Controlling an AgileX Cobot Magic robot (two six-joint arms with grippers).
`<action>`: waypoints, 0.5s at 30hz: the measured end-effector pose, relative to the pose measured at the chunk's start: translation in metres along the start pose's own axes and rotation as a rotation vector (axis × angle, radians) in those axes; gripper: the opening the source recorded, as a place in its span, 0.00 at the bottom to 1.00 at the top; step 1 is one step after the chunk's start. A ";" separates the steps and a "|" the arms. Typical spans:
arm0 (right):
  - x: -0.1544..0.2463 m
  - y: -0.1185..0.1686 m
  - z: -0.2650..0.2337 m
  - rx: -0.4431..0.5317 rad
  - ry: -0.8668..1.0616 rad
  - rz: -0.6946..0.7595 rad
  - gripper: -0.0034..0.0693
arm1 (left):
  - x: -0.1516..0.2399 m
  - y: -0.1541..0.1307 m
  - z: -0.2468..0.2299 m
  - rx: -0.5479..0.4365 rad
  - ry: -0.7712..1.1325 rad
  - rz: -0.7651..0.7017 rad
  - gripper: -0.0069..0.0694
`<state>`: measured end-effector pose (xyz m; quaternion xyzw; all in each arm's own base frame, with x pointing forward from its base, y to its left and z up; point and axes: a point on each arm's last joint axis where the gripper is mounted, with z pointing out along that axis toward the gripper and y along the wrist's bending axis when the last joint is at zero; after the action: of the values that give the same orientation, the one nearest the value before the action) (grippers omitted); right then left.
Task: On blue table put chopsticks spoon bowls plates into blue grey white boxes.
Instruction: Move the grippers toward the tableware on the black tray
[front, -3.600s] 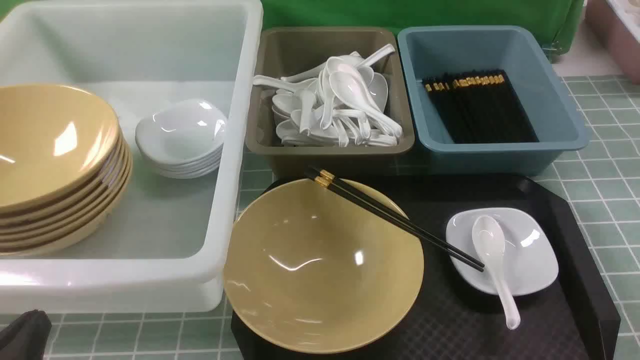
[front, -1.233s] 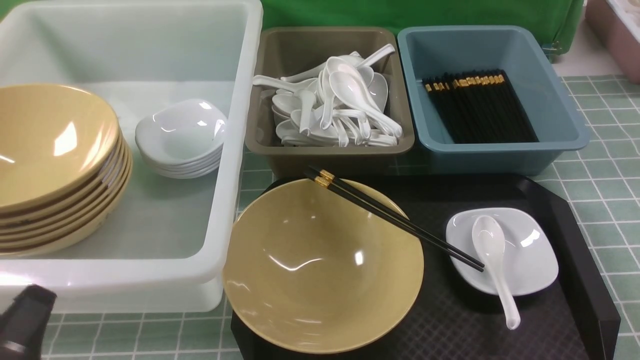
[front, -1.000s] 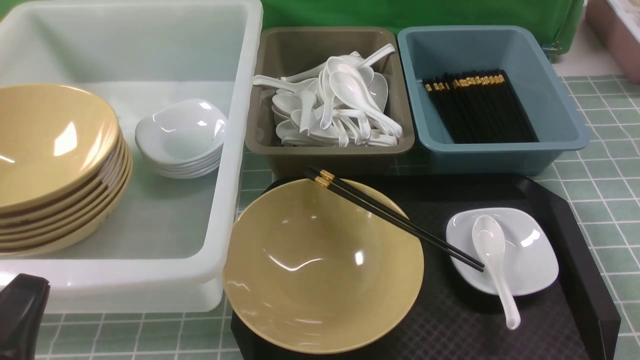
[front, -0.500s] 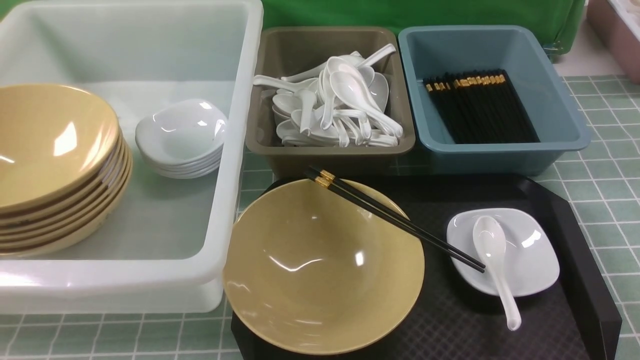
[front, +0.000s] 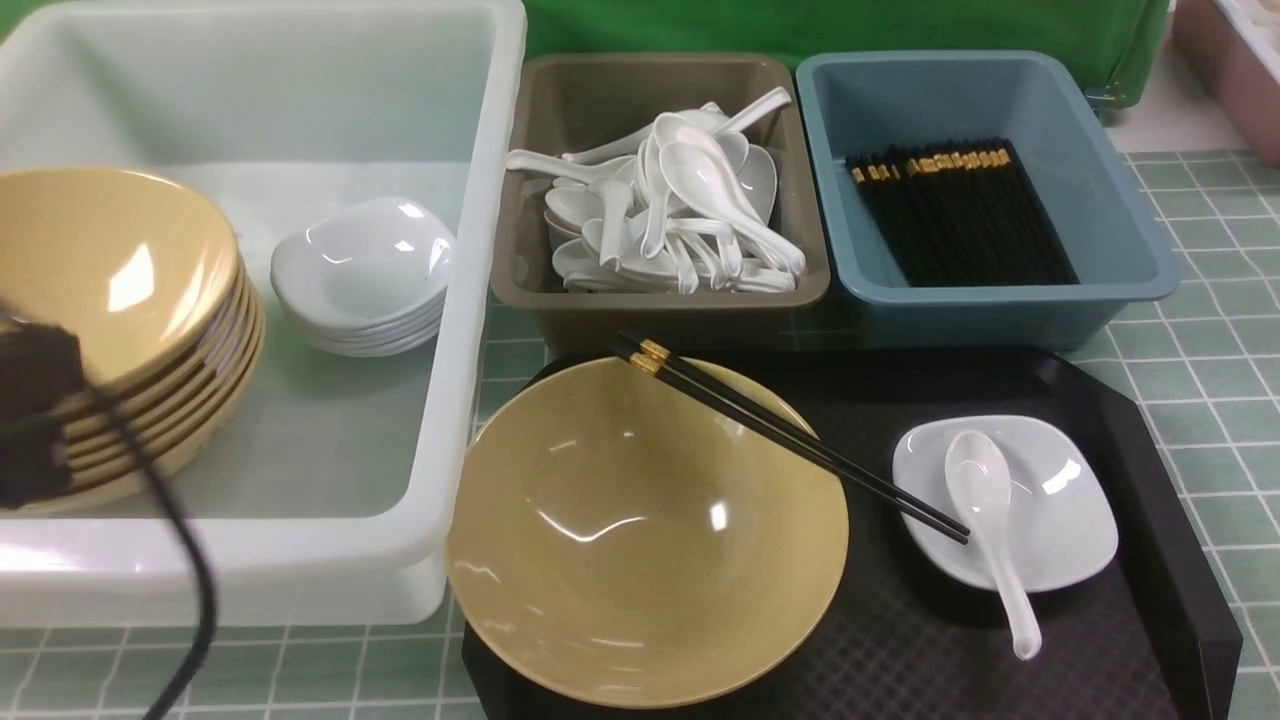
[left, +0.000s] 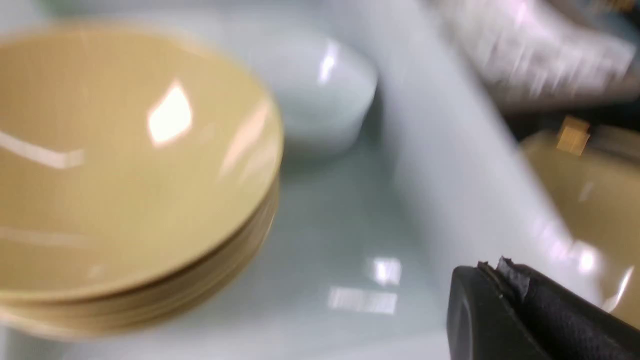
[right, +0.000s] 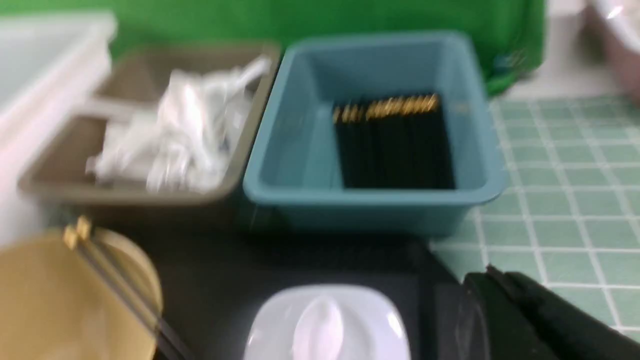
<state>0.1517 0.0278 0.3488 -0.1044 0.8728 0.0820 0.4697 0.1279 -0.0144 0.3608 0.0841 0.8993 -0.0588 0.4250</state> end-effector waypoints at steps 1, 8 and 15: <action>-0.005 0.003 0.005 -0.029 0.041 -0.032 0.10 | -0.005 0.002 0.007 0.003 0.069 0.020 0.09; -0.019 0.028 0.043 -0.174 0.296 -0.181 0.10 | -0.028 -0.033 0.049 0.186 0.254 0.209 0.09; -0.034 0.055 0.087 -0.255 0.489 -0.308 0.10 | -0.026 -0.110 0.069 0.434 0.336 0.526 0.09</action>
<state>0.2254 0.1058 0.3320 -0.3099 0.9165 0.0914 0.2357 0.1742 -0.1365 0.3411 0.4087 0.8708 -0.1220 0.2446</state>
